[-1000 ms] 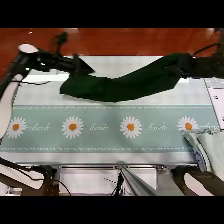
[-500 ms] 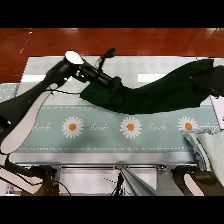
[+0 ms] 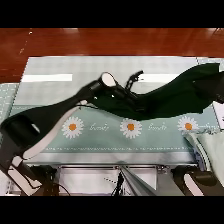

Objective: Fold the shirts.

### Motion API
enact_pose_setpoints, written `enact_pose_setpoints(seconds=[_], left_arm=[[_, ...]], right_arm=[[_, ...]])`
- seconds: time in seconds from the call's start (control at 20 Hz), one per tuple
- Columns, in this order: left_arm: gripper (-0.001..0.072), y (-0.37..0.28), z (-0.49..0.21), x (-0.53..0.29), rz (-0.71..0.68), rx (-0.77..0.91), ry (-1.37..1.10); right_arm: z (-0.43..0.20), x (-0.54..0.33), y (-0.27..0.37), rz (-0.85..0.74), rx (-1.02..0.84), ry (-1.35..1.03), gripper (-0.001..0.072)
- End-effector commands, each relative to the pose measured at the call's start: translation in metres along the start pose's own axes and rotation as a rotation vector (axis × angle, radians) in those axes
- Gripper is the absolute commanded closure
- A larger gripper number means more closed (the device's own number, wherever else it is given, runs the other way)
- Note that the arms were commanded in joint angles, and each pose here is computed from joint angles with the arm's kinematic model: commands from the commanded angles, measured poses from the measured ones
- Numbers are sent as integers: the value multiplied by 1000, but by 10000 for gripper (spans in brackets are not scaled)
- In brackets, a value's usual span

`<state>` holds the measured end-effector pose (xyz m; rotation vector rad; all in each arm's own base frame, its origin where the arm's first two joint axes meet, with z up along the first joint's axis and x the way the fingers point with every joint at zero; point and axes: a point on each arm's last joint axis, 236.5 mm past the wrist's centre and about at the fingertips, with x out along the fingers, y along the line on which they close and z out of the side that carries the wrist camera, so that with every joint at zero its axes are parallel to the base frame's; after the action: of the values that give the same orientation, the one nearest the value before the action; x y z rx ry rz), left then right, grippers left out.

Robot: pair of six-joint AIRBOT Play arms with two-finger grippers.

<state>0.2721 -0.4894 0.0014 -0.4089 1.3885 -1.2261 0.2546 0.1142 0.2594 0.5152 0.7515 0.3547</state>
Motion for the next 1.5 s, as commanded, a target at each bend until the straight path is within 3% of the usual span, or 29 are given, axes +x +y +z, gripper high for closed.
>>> enact_pose_setpoints(seconds=[0.0, 0.2, 0.35, 0.55, 0.75, 1.1, 1.15, 1.2, 1.25, 1.45], left_arm=[[688, 9, 5, 21, -14, -60, -35], [688, 21, 50, -67, -13, -32, -159], [688, 18, 95, -187, 34, 17, -386], [688, -2, 107, -347, 118, 77, -675], [687, -28, 70, -458, 214, 131, -838], [687, -18, 11, -495, 411, 111, -781], [688, -19, 11, -494, 412, 112, -779], [688, -19, 11, -494, 411, 113, -779], [687, -18, 11, -494, 412, 111, -777], [687, -12, 10, -495, 433, 104, -772]], right_arm=[[-7, -1, -11, -47, -6, 26, 681], [5, -1, -54, -226, -52, 0, 681], [6, 30, -72, -255, -121, 89, 682], [19, 122, -53, -164, -187, 113, 682], [-14, 226, -22, -72, -165, 182, 681], [-96, 350, 35, 100, 40, 234, 677], [-106, 358, 40, 111, 67, 244, 574], [-116, 364, 45, 119, 85, 256, 372], [-123, 366, 47, 119, 81, 266, 258], [-114, 335, 18, 67, -91, 349, 244]])
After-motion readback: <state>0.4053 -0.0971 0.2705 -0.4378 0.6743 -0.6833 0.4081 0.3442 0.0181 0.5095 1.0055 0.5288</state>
